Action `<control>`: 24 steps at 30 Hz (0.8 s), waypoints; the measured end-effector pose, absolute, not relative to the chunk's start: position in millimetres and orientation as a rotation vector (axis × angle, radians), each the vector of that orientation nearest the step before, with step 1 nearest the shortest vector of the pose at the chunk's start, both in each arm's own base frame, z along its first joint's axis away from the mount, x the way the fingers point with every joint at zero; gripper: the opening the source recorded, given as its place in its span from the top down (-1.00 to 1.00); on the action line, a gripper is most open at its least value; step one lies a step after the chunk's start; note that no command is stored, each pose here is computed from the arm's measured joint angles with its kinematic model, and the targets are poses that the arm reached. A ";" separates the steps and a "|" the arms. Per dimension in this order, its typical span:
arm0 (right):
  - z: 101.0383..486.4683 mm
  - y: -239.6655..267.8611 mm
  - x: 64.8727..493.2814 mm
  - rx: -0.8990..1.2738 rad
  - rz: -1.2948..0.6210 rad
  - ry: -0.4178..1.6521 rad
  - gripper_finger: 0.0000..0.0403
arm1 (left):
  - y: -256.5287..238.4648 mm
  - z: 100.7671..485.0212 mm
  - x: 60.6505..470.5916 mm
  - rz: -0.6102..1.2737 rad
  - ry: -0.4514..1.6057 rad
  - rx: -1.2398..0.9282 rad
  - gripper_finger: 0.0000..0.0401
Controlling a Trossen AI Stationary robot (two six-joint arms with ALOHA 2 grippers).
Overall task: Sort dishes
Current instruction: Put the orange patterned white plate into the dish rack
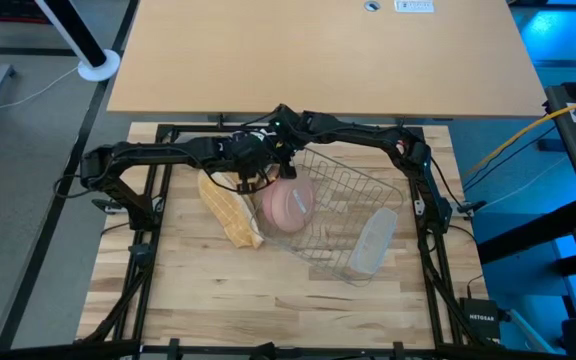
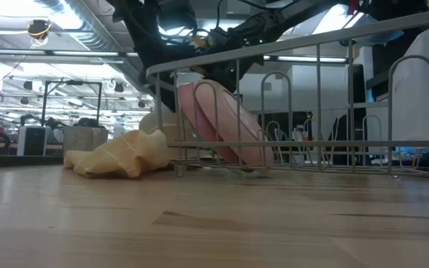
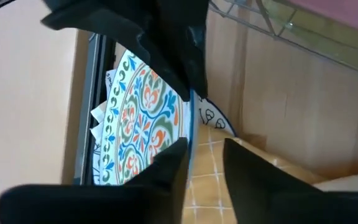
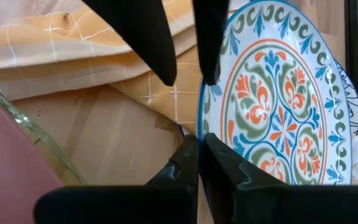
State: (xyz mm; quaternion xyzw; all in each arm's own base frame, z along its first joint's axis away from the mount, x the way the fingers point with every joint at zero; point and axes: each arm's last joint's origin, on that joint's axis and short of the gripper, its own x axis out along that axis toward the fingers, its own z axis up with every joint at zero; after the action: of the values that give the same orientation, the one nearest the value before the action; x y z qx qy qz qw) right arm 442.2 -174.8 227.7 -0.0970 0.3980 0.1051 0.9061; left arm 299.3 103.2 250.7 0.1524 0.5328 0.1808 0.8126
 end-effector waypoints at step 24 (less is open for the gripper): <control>229.2 -175.3 442.5 -0.205 0.212 0.815 0.94 | 139.8 213.3 295.3 0.331 1.205 0.635 0.33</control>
State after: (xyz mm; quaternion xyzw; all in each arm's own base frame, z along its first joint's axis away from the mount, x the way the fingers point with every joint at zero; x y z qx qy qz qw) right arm 442.5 -175.3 229.2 -0.0995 0.3949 0.1025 0.9076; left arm 295.3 139.8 213.3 0.2922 0.5545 0.1521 0.7642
